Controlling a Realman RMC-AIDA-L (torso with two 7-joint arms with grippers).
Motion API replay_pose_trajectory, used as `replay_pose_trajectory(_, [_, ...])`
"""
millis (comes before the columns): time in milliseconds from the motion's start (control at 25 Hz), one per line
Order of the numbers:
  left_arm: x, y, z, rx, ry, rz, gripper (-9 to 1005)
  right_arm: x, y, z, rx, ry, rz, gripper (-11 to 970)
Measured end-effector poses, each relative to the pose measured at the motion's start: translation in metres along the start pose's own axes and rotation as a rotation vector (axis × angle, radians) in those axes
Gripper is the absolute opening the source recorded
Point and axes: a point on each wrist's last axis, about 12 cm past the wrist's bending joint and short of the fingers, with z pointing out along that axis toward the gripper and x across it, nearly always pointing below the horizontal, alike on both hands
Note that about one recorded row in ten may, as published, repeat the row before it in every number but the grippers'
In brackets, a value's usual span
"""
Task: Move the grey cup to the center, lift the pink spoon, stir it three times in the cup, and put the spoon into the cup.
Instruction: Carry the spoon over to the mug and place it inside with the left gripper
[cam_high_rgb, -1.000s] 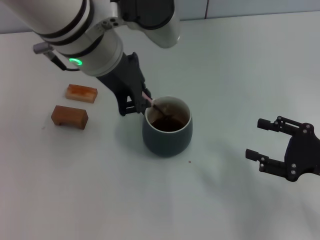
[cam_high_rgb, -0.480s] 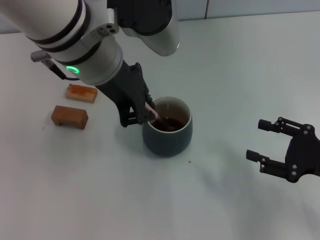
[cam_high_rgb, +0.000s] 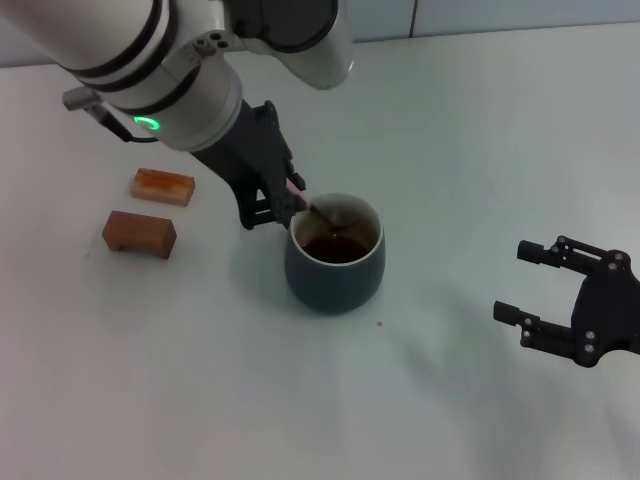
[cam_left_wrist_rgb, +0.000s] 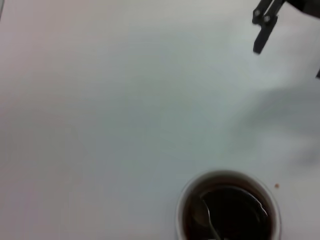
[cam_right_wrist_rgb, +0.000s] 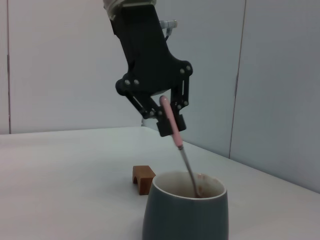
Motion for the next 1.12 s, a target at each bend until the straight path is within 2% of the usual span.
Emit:
replay_pose_trajectory(160, [0.006, -0.003, -0.003, 0.037, 0.027, -0.011, 133, -0.001, -0.001, 0.0, 0.002, -0.003, -0.002, 743])
replay_pose_trajectory(440, [0.004, -0.007, -0.005, 0.068, 0.023, -0.002, 133, -0.001, -0.002, 0.0, 0.007, -0.007, -0.004, 743])
replay_pose_trajectory(760, [-0.001, -0.001, -0.002, 0.022, -0.008, -0.002, 133, -0.001, -0.002, 0.0, 0.007, -0.007, -0.005, 743])
replay_pose_trajectory(920, [0.001, 0.0, -0.001, 0.023, -0.005, -0.011, 134, -0.001, -0.002, 0.0, 0.007, -0.007, -0.005, 743])
replay_pose_trajectory(1120, [0.014, -0.001, 0.003, 0.046, 0.016, -0.044, 134, -0.002, -0.002, 0.0, 0.007, -0.007, -0.006, 743])
